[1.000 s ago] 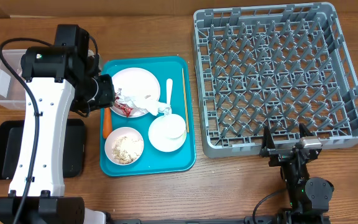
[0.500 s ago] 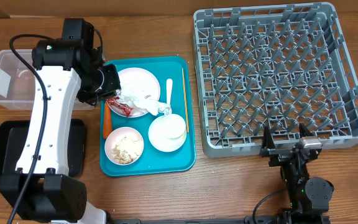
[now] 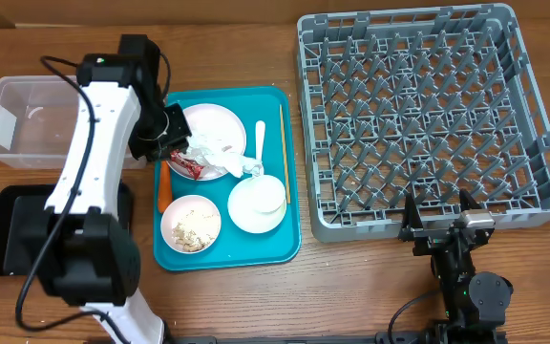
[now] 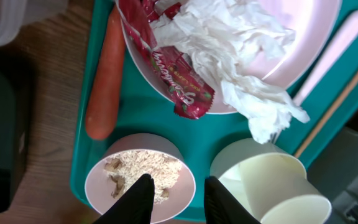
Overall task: Sort waste into correct bins and load items into the dishwasher rack
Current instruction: 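Move the left gripper over the white plate toward the red wrapper, then grasp the red snack wrapper with the left gripper and lift it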
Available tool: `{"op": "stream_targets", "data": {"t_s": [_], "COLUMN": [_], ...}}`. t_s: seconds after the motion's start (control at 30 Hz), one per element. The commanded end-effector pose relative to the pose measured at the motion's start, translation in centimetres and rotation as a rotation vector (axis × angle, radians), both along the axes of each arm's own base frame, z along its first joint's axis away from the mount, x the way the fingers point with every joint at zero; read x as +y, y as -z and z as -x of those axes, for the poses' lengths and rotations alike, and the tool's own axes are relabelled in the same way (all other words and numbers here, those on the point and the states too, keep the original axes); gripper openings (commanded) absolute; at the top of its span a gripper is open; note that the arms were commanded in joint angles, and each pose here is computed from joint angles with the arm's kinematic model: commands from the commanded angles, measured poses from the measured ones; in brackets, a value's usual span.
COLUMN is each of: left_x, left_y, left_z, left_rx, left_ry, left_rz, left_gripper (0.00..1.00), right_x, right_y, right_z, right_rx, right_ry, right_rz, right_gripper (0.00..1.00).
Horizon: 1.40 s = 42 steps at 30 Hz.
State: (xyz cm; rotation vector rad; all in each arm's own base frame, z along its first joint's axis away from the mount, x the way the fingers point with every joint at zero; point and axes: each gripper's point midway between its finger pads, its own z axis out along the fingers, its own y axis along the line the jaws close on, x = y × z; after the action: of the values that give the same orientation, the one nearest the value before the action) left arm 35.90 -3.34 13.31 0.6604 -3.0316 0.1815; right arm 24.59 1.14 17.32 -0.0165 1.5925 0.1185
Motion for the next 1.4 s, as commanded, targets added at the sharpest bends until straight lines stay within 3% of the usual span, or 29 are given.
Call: {"op": "stream_targets", "data": {"t_s": [0.0, 0.3, 0.5, 1.37], "left_x": [0.2, -0.1, -0.2, 0.0], "left_y": [2.3, 6.8, 8.4, 8.7], "left_z": [-0.2, 0.0, -1.0, -1.7], "left_rx": [0.064, 0.186, 0.177, 0.141], "left_ry": [-0.044, -0.053, -0.059, -0.042], "left_rz": [-0.041, -0.052, -0.052, -0.119], "left_gripper": [0.31, 0.34, 0.36, 0.39], "right_x": [-0.3, -0.3, -0.3, -0.3], "right_y": [0.1, 0.1, 0.1, 0.1], "right_z": [0.0, 0.0, 0.0, 0.0], "right_rx": [-0.007, -0.007, -0.007, -0.007], "right_ry": [0.013, 0.013, 0.013, 0.013], "right_rz": [-0.004, -0.004, -0.004, -0.003], "right_gripper": [1.0, 1.0, 1.0, 1.0]}}
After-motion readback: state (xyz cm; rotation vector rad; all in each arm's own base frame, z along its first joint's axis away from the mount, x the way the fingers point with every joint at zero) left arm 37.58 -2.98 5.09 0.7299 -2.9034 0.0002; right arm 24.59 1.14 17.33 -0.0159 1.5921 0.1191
